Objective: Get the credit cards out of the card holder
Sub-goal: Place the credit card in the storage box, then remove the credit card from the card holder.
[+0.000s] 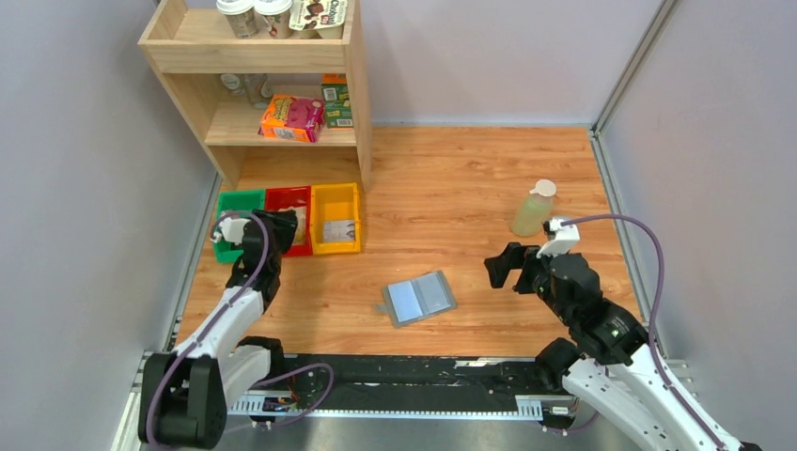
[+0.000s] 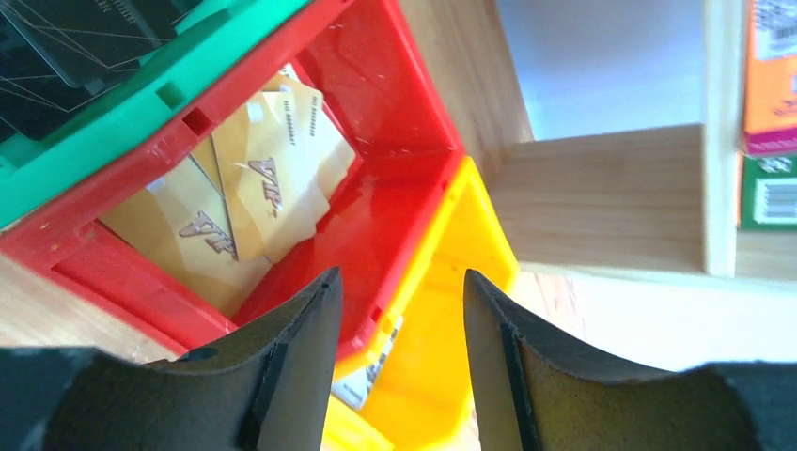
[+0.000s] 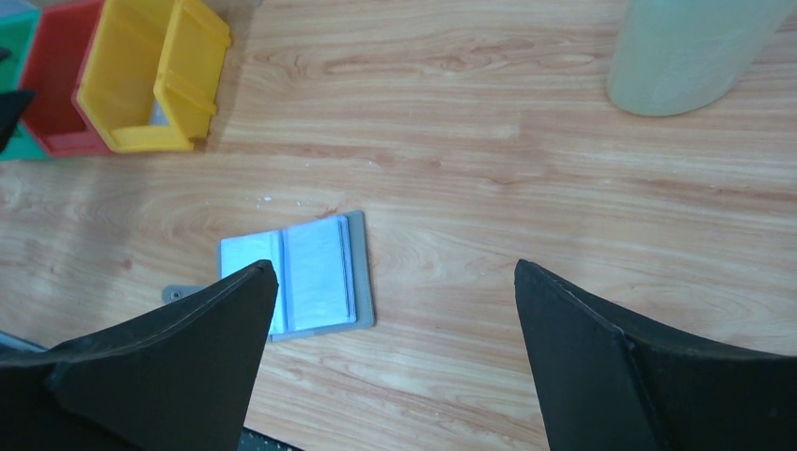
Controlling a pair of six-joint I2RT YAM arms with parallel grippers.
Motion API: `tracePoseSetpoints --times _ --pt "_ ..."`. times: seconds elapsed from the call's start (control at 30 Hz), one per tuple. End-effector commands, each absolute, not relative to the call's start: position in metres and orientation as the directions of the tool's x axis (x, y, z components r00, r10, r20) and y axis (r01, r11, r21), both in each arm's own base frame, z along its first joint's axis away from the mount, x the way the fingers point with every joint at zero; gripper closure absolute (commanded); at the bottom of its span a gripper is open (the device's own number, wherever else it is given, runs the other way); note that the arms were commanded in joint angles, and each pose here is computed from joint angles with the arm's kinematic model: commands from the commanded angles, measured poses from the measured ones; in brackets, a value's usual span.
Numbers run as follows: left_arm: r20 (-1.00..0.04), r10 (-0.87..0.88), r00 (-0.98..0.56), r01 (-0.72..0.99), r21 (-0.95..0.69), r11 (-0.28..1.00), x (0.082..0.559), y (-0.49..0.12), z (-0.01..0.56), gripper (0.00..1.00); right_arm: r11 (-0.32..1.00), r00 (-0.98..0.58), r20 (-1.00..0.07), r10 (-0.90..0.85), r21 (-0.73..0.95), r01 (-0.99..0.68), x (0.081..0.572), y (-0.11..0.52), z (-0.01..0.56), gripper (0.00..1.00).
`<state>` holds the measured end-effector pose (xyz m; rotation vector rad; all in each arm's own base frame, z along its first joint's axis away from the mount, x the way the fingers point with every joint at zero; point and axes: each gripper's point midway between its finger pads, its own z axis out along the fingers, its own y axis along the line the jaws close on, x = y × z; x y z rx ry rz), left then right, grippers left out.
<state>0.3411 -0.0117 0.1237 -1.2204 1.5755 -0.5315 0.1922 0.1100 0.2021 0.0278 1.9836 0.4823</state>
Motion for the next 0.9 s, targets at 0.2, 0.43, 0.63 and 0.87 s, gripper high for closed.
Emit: tracePoseSetpoints --times 0.2,0.43,0.63,0.87 --pt "-0.54 -0.749 -0.384 -0.24 -0.725 0.646 0.291 -0.072 0.157 0.41 0.838 -0.577 -0.805 0.136 0.404 -0.367 0.196 0.167 0.197 0.0" --pt "-0.567 -0.502 -0.653 -0.066 -0.617 0.784 0.236 -0.142 0.15 0.41 0.808 -0.743 -0.667 0.055 0.467 -0.36 0.193 0.201 0.153 0.09" --pt "-0.475 -0.379 -0.794 0.007 -0.63 0.777 0.207 -0.189 0.12 0.4 0.816 -0.814 -0.581 0.01 0.476 -0.329 0.196 0.218 0.126 0.24" --pt "-0.397 -0.303 -0.867 0.048 -0.67 0.741 0.188 -0.229 0.093 0.41 0.813 -0.853 -0.521 -0.03 0.484 -0.324 0.202 0.236 0.1 0.35"
